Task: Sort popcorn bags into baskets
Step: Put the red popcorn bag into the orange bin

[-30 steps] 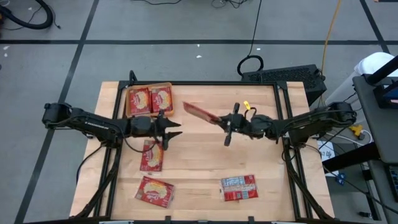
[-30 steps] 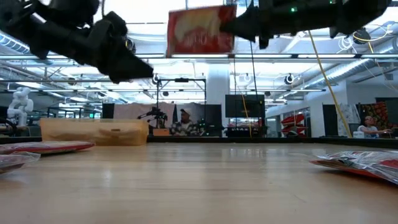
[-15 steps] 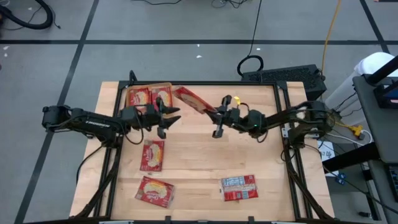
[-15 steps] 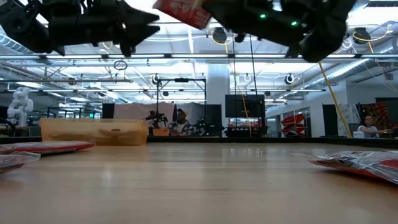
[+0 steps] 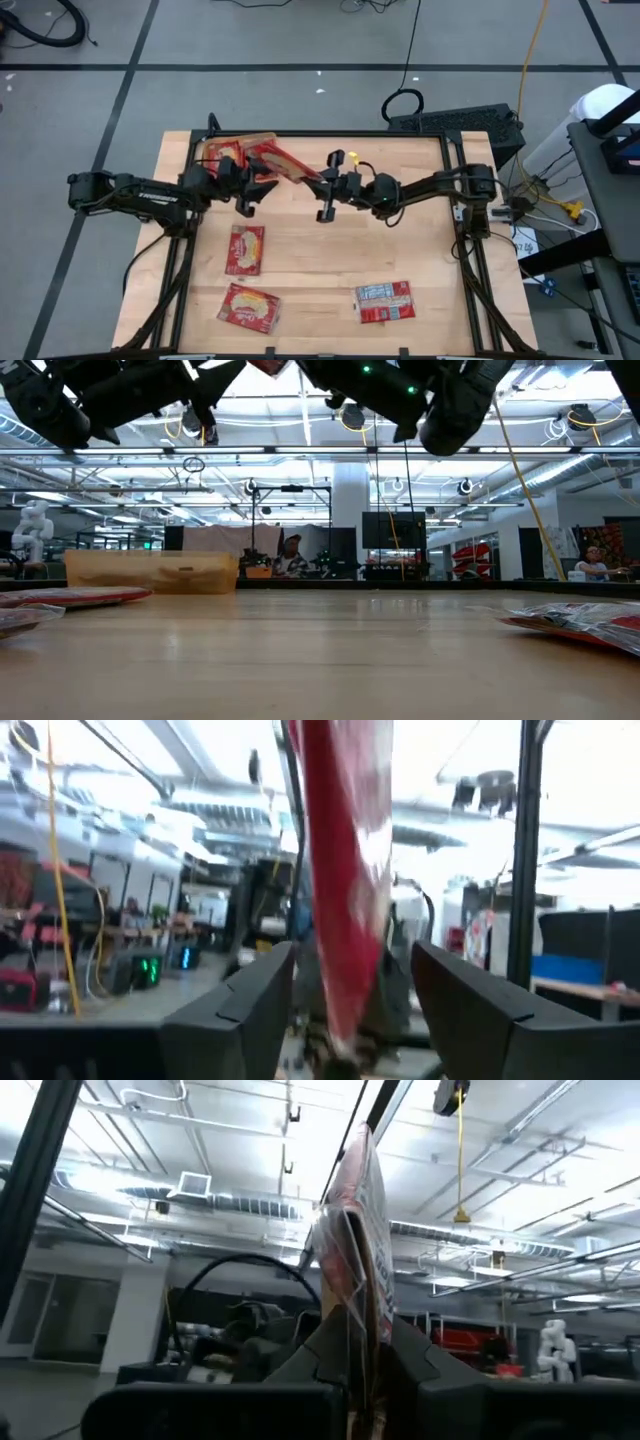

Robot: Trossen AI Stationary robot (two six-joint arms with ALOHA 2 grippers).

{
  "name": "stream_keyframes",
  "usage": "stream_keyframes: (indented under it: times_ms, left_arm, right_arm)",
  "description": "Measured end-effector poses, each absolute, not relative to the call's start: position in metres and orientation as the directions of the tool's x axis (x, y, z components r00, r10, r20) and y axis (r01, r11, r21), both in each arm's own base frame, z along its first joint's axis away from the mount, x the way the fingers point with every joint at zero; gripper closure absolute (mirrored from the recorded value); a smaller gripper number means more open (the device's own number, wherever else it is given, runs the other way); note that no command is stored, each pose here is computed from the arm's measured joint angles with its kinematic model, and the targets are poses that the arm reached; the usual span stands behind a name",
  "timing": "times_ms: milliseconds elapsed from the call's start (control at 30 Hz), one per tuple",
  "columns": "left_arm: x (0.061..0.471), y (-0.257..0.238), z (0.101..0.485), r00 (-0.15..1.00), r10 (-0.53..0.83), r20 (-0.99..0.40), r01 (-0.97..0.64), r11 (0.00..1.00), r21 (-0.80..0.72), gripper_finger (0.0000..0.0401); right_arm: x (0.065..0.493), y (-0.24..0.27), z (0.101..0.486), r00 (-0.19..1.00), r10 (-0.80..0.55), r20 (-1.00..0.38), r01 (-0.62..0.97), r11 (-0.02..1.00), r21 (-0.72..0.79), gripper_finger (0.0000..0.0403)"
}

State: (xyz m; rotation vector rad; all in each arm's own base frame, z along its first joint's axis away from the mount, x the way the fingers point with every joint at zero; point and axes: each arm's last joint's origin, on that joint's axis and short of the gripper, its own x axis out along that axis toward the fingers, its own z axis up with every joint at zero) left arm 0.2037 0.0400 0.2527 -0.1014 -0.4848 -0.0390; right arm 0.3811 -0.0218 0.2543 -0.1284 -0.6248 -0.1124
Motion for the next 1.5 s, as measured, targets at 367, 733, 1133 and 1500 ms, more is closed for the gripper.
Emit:
stream_keyframes:
  times_ms: [367,733,1133,1500]
  left_arm:
    - [0.201,0.04,0.257,0.858,-0.044,0.512,0.069,0.997,-0.03,0.0187]
    - [0.193,0.057,0.261,0.836,-0.016,0.548,0.054,0.997,-0.053,0.0318]
    - [0.166,0.095,0.268,0.865,-0.066,0.498,0.165,0.974,-0.157,0.0384]
    - [0.134,0.127,0.29,0.94,-0.001,0.341,0.096,0.96,-0.261,0.0383]
  right_arm:
    - [0.386,-0.022,0.255,0.809,-0.065,0.584,0.122,0.991,-0.058,0.039]
    - [0.39,-0.027,0.249,0.852,-0.08,0.517,0.119,0.992,-0.043,0.039]
    - [0.397,-0.038,0.232,0.915,-0.249,0.316,0.26,0.966,0.009,0.0336]
    - [0.394,-0.04,0.198,0.9,-0.409,-0.154,0.403,0.913,-0.067,0.0236]
